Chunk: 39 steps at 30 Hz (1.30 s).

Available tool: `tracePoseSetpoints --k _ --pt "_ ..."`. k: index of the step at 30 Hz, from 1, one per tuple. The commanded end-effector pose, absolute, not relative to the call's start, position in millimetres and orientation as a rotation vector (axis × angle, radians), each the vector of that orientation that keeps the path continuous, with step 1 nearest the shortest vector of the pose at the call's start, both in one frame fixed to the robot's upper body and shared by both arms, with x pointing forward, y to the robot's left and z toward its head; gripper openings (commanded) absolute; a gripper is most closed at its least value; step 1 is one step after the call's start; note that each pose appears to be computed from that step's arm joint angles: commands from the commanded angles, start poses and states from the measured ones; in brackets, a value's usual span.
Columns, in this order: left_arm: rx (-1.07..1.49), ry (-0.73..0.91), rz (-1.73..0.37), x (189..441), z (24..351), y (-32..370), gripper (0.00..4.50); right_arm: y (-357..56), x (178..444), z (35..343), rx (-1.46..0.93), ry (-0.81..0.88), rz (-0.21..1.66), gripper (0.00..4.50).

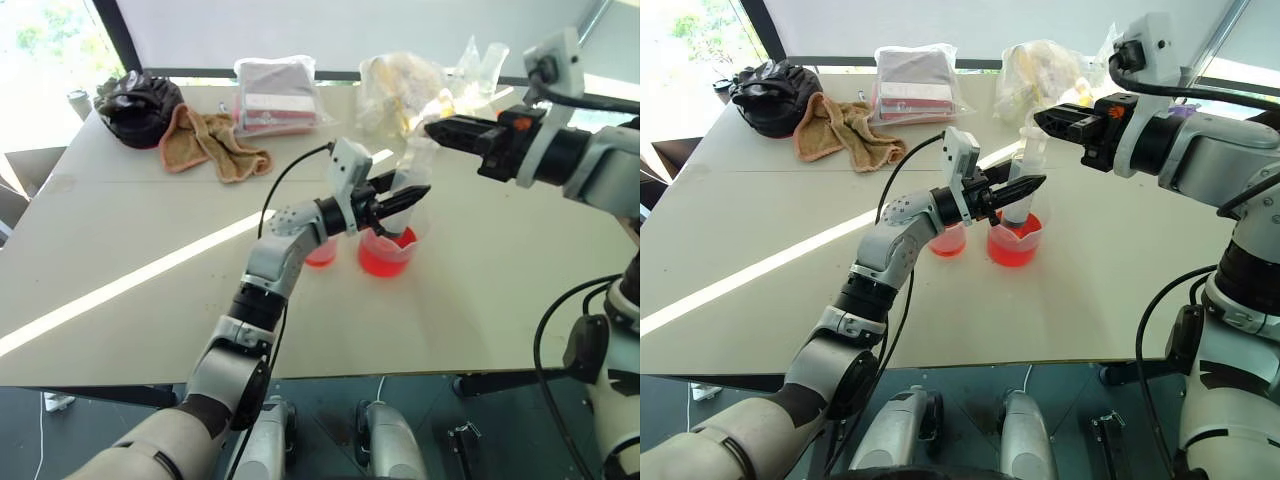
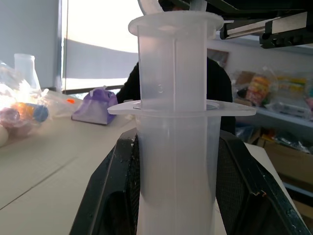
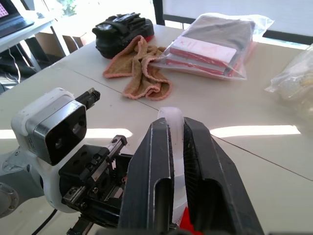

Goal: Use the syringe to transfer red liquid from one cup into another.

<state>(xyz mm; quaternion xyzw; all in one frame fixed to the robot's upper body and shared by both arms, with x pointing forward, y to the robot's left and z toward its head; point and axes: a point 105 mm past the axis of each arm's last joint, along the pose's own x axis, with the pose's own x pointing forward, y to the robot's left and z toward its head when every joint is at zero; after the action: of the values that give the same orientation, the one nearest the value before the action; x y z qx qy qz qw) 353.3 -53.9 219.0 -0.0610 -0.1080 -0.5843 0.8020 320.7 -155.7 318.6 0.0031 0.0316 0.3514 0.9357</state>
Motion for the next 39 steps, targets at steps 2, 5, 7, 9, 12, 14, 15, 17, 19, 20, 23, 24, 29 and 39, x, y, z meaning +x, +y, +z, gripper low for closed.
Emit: tracePoseSetpoints --k 2,5,7,9,12,14,15,17,19,20,23,24,29,39 --pt "-0.106 -0.225 -1.311 343.9 218.4 -67.2 1.46 -153.8 306.8 342.1 -0.031 -0.059 0.756 2.20" --pt "-0.110 -0.234 -1.304 345.3 221.8 -65.6 1.46 -155.5 306.5 337.9 -0.057 -0.037 0.746 3.70" --pt "-0.113 -0.242 -1.296 346.9 224.5 -64.7 1.46 -157.5 305.0 336.8 -0.067 -0.034 0.748 3.70" --pt "-0.115 -0.248 -1.289 348.6 226.9 -63.5 1.46 -160.1 303.8 337.5 -0.070 -0.035 0.746 3.70" --pt "-0.123 -0.264 -1.276 351.2 232.5 -61.1 1.46 -164.7 303.2 340.4 -0.071 -0.045 0.736 3.70" --pt "-0.130 -0.284 -1.266 352.8 238.9 -59.2 1.46 -169.0 302.7 342.8 -0.065 -0.054 0.728 3.70" --pt "-0.133 -0.297 -1.260 353.5 242.7 -58.1 1.46 -170.5 302.5 343.9 -0.061 -0.058 0.726 3.70" --pt "-0.141 -0.322 -1.250 354.4 251.7 -55.9 1.46 -172.8 302.4 346.5 -0.052 -0.071 0.722 3.70" --pt "-0.147 -0.358 -1.242 354.1 263.9 -53.7 1.46 -176.0 302.6 349.6 -0.029 -0.084 0.718 3.70" --pt "-0.157 -0.376 -1.240 353.4 270.6 -52.5 1.46 -177.5 302.8 351.5 -0.014 -0.092 0.717 3.70" --pt "-0.183 -0.411 -1.234 351.6 285.3 -49.0 1.46 -181.4 304.4 354.3 0.014 -0.105 0.707 3.70" --pt "-0.198 -0.425 -1.232 350.4 291.5 -47.4 1.46 -182.9 305.1 354.5 0.021 -0.105 0.702 3.70" --pt "-0.250 -0.468 -1.209 347.4 312.7 -38.2 1.46 -184.8 307.1 352.8 0.031 -0.101 0.697 3.70" --pt "-0.221 -0.537 -1.099 347.0 340.7 2.1 1.46 -176.2 310.1 350.4 0.042 -0.094 0.715 3.70"
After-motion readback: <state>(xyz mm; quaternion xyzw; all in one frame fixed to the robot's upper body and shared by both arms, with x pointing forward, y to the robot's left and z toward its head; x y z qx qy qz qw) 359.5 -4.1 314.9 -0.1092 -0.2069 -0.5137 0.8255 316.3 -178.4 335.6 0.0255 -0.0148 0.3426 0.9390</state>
